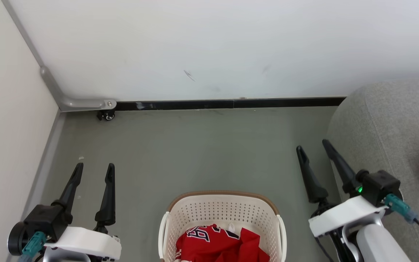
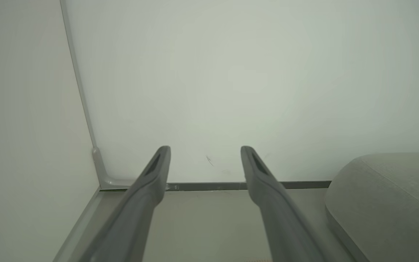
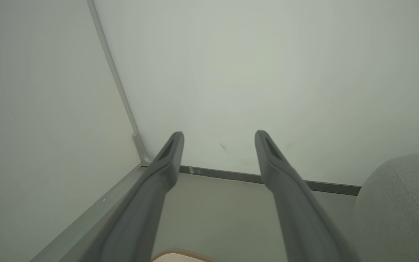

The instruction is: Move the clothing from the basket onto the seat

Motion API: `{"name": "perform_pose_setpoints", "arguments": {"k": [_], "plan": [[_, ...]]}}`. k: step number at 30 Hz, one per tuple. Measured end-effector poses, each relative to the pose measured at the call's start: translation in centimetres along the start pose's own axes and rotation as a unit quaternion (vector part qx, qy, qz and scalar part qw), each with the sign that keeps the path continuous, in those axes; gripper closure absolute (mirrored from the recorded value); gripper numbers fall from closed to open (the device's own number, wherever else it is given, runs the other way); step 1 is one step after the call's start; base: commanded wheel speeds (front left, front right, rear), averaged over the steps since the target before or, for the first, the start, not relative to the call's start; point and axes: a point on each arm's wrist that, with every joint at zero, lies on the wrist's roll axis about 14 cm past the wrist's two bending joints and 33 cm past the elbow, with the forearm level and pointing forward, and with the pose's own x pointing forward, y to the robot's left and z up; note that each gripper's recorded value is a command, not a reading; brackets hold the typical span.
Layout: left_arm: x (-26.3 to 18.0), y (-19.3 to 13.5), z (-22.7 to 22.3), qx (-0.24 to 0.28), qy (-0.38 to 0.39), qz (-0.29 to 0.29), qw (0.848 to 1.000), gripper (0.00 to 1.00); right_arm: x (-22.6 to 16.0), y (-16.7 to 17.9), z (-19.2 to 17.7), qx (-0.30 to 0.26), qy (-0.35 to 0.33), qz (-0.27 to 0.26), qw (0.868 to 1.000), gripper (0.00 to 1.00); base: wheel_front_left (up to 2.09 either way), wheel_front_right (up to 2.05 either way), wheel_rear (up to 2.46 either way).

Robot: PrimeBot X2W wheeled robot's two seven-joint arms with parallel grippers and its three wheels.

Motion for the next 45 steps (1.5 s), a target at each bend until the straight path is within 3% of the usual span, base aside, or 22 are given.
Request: {"name": "perform_pose_setpoints", "arguments": {"k": [20, 45], "plan": [[-2.4, 1.5, -0.2, -0.005, 0.003, 0.034, 0.999, 0.0, -3.6, 1.4, -1.8, -0.004, 0.035, -0.001, 0.999, 0.0, 0.0, 0.0, 0.0], [-2.0, -0.2, -0.8, 0.003, 0.01, 0.007, 1.0, 0.0, -5.9, 1.0, -1.8, 0.001, 0.043, -0.018, 0.999, 0.0, 0.0, 0.0, 0.0]]}}
